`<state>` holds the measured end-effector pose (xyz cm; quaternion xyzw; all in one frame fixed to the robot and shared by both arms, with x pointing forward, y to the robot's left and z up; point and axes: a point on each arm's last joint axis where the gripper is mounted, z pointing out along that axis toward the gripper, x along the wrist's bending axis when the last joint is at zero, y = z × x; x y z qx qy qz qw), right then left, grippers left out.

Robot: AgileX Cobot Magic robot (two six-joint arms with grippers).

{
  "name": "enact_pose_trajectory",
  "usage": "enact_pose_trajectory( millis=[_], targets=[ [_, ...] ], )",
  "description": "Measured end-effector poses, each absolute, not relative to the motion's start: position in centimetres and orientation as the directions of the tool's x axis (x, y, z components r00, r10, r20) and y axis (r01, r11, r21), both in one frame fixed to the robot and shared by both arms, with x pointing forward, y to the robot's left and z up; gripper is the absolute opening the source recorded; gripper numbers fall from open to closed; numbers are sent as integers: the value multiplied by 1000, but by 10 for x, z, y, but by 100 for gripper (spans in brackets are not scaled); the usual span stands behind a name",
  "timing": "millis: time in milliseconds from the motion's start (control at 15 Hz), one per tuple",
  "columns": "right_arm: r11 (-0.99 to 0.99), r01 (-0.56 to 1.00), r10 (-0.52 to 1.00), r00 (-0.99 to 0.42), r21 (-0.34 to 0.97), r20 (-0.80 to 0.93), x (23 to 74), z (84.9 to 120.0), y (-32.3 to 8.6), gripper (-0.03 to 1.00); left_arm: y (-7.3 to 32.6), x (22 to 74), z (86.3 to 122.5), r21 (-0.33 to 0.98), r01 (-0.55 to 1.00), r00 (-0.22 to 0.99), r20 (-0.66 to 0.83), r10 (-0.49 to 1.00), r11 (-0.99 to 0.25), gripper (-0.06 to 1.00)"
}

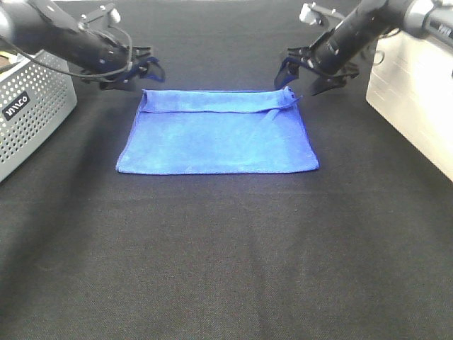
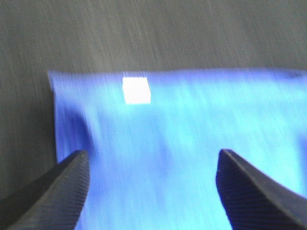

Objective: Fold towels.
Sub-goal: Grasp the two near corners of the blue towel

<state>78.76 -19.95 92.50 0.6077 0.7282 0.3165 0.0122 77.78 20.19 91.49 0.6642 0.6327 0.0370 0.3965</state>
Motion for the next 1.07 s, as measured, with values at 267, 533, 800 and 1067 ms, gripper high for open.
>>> enact_pose_trajectory(
  millis=[267, 533, 800, 1067],
  targets=[
    [69, 949, 873, -207, 308, 442, 771, 928, -196, 82, 210, 761, 917, 378, 920, 114, -516, 849, 107, 69],
    [29, 970, 844, -153, 241, 514, 765, 928, -191, 80, 213, 747, 912, 213, 975, 44, -480, 876, 68, 68],
    [66, 991, 863, -114, 114, 492, 735, 919, -197, 75, 213, 739, 914, 134, 989, 13, -483, 876, 59, 68],
    [33, 993, 883, -81, 110, 462, 690, 914, -205, 74, 222, 706, 927, 175, 968, -82, -454, 887, 179, 68]
  ],
)
